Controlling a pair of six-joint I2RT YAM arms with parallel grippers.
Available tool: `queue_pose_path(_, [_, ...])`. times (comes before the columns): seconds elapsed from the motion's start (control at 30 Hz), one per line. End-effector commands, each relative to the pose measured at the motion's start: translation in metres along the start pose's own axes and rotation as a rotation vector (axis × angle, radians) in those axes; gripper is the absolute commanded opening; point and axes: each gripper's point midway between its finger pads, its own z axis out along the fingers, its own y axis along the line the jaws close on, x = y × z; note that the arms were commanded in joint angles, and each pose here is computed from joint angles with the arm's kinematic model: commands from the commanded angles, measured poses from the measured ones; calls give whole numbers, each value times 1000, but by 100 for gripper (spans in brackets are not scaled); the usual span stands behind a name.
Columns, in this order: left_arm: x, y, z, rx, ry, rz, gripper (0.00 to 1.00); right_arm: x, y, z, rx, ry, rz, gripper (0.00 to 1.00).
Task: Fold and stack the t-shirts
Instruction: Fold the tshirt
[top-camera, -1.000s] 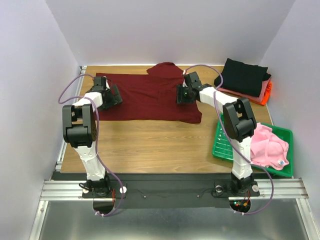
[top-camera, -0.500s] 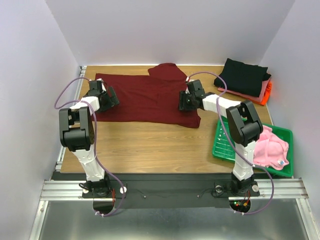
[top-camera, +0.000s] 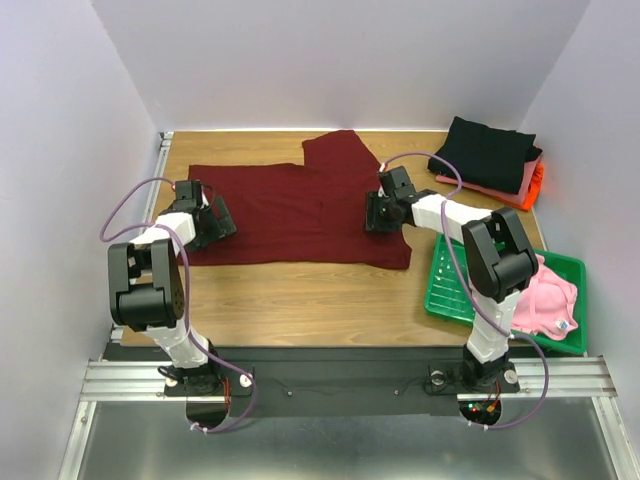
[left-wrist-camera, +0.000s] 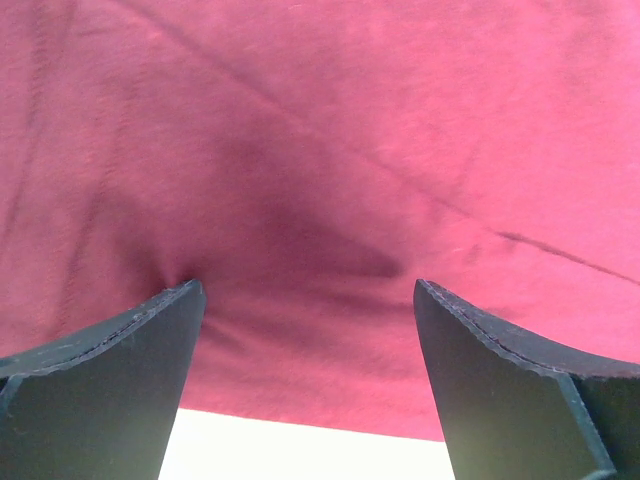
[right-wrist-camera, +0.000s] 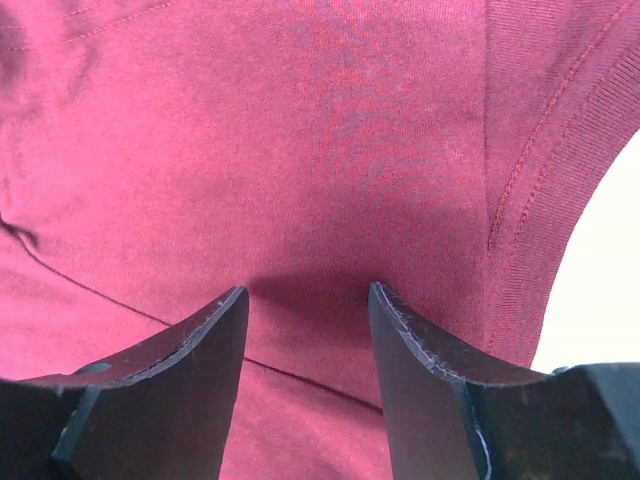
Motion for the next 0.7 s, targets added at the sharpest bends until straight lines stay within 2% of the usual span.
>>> queue_pose_path(0.0, [11, 19, -25, -79, 30, -36, 98, 58, -32, -19, 121, 219, -1, 58])
queue_pose_path(0.17, [-53, -8, -58, -12, -110, -50, 99, -3, -7, -45, 55, 88, -23, 59])
queue_pose_path(0.27, [-86, -29, -59, 58, -154, -63, 99, -53, 13, -51, 16, -17, -42, 59])
queue_pose_path(0.37, [-112, -48, -54, 110, -185, -74, 99, -71, 18, -39, 16, -40, -56, 59])
queue_pose_path(0.47, [-127, -75, -42, 167, -211, -44, 99, -88, 21, -16, 23, -62, -72, 59])
queue_pose_path(0.67, [-107, -93, 1, 208, -145, -4, 99, -97, 24, 22, 15, -88, -82, 59])
